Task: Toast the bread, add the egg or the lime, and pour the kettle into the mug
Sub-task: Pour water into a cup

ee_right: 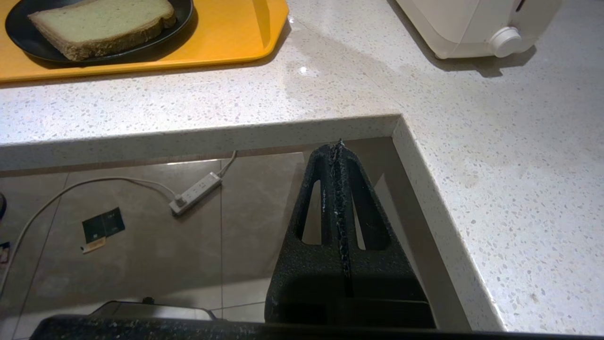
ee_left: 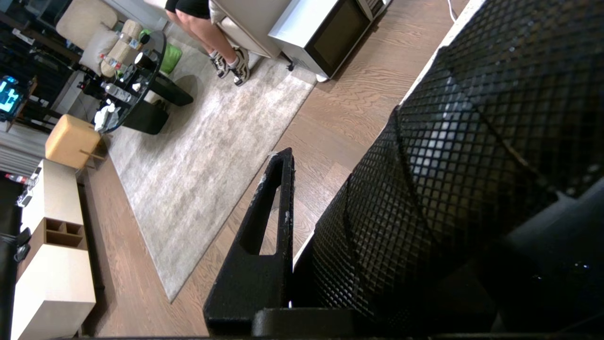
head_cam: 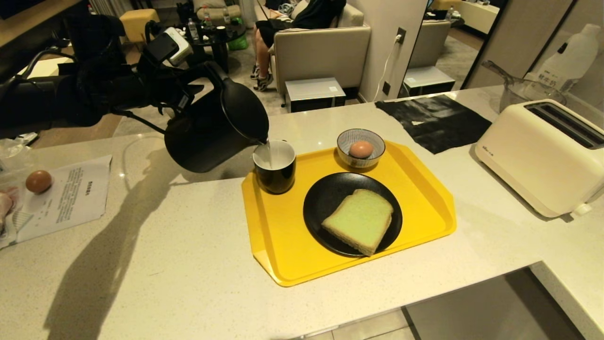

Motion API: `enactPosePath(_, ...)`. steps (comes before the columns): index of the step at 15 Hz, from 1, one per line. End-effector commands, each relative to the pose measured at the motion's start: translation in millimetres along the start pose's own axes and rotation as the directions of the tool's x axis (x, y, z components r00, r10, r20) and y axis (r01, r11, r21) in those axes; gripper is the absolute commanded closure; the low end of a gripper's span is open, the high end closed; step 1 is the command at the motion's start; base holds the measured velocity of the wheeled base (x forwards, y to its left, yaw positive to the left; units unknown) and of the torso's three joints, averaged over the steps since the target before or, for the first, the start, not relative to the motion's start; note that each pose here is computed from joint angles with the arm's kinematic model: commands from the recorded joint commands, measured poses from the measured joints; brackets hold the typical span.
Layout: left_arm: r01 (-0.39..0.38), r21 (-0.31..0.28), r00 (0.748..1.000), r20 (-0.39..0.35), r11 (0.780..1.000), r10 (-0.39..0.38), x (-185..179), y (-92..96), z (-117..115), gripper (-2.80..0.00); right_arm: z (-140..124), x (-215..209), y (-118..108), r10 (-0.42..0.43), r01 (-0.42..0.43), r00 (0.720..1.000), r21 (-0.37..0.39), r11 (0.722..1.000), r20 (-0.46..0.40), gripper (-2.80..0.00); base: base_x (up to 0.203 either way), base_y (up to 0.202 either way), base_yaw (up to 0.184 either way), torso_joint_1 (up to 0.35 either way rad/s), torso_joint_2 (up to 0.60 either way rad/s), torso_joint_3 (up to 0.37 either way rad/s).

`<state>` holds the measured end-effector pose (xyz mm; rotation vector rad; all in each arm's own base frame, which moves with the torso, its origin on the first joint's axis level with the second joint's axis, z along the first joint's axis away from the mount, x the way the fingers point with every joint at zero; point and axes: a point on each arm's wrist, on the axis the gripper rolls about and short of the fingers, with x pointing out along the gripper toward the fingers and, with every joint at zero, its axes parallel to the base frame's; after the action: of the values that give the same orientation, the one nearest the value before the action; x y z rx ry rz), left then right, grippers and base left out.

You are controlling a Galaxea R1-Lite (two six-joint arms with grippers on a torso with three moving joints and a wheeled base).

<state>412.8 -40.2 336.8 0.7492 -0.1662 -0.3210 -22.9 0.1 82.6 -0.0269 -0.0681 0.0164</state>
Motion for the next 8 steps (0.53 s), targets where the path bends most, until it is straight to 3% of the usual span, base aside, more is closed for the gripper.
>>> enactPosePath(1, -0.001, 0.005, 1.000, 0.004, 1.000, 0.001, 0.4, -0.2, 0.1, 0.00, -7.3, 1.7, 0.2, 0.002, -0.002, 1.000, 0.000, 1.000, -0.026, 0.00, 0.000, 0.000, 0.000, 0.000, 0.00, 0.000)
enactPosePath(4, -0.001, -0.007, 1.000, 0.015, 1.000, 0.001, 0.7, -0.4, 1.6, 0.00, -7.3, 1.7, 0.2, 0.002, -0.002, 1.000, 0.000, 1.000, -0.026, 0.00, 0.000, 0.000, 0.000, 0.000, 0.00, 0.000)
enactPosePath(8, -0.031, -0.105, 0.996, 0.077, 0.994, 0.040, 0.8, 1.3, 11.5, 0.00, -7.3, 1.7, 0.2, 0.002, -0.002, 1.000, 0.000, 1.000, -0.026, 0.00, 0.000, 0.000, 0.000, 0.000, 0.00, 0.000)
